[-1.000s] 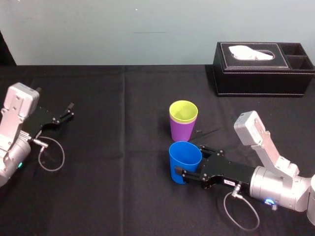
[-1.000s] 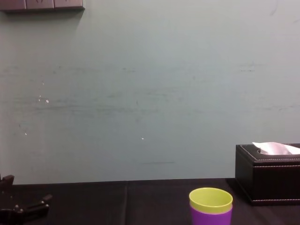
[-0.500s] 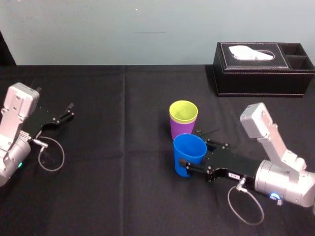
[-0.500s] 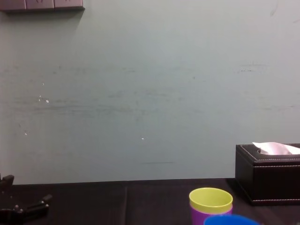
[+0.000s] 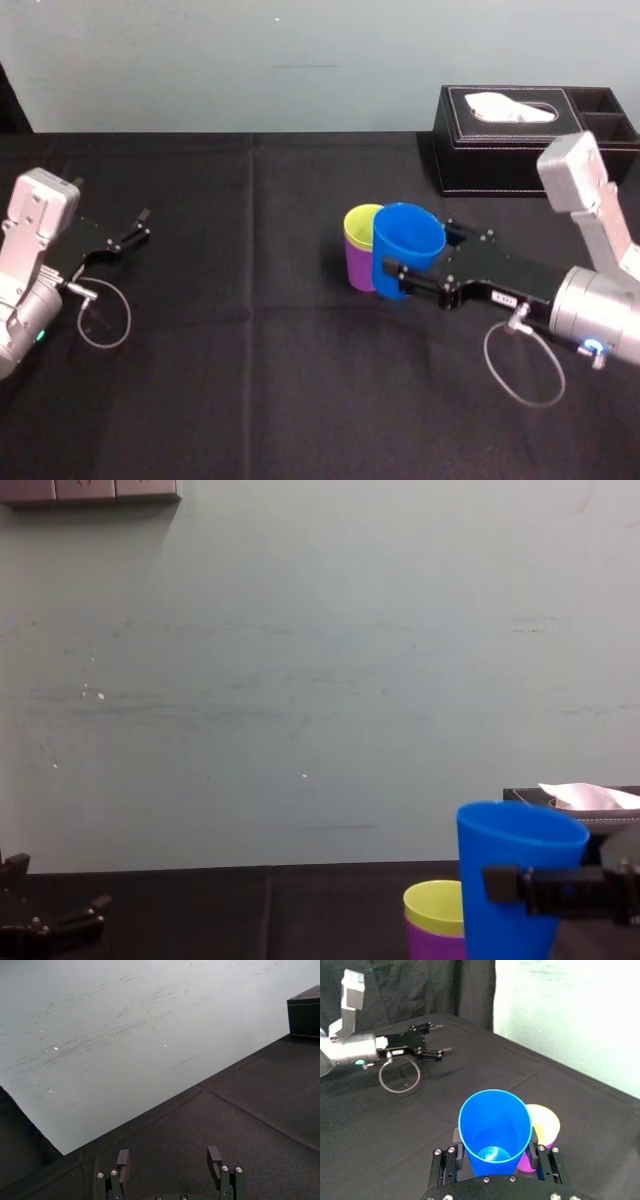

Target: Stack the three plastic cups sequentially using one hand.

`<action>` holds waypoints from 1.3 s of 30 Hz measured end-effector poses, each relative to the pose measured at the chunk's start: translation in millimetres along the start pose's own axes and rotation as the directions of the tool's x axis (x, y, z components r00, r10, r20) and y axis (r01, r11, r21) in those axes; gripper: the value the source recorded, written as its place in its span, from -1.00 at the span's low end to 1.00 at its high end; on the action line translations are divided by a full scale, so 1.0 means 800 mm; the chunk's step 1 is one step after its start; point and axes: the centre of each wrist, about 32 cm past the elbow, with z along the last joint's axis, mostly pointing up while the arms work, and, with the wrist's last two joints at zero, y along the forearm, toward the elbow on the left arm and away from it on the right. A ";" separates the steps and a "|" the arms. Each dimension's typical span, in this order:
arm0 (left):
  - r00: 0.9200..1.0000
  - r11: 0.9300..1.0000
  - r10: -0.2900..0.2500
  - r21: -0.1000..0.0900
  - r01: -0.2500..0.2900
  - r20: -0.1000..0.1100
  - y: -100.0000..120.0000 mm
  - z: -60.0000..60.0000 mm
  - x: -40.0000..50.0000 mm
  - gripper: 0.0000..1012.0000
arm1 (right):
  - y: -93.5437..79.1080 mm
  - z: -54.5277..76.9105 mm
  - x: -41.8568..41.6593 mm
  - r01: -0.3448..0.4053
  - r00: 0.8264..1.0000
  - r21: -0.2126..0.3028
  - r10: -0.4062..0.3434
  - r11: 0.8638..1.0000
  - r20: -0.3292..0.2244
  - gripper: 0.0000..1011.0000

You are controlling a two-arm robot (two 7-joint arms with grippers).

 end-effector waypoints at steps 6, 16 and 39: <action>1.000 1.000 0.000 0.000 0.000 0.000 0.000 0.000 0.000 1.00 | 0.009 0.011 0.012 0.018 1.000 0.004 -0.018 1.000 0.009 0.42; 1.000 1.000 0.000 0.000 0.000 0.000 0.000 0.000 0.000 1.00 | 0.027 0.025 0.029 0.042 0.999 0.014 -0.042 0.999 0.015 0.42; 1.000 1.000 0.000 0.000 0.000 0.000 0.000 0.000 0.000 1.00 | 0.068 0.023 0.046 0.051 0.998 -0.016 -0.051 0.999 0.027 0.42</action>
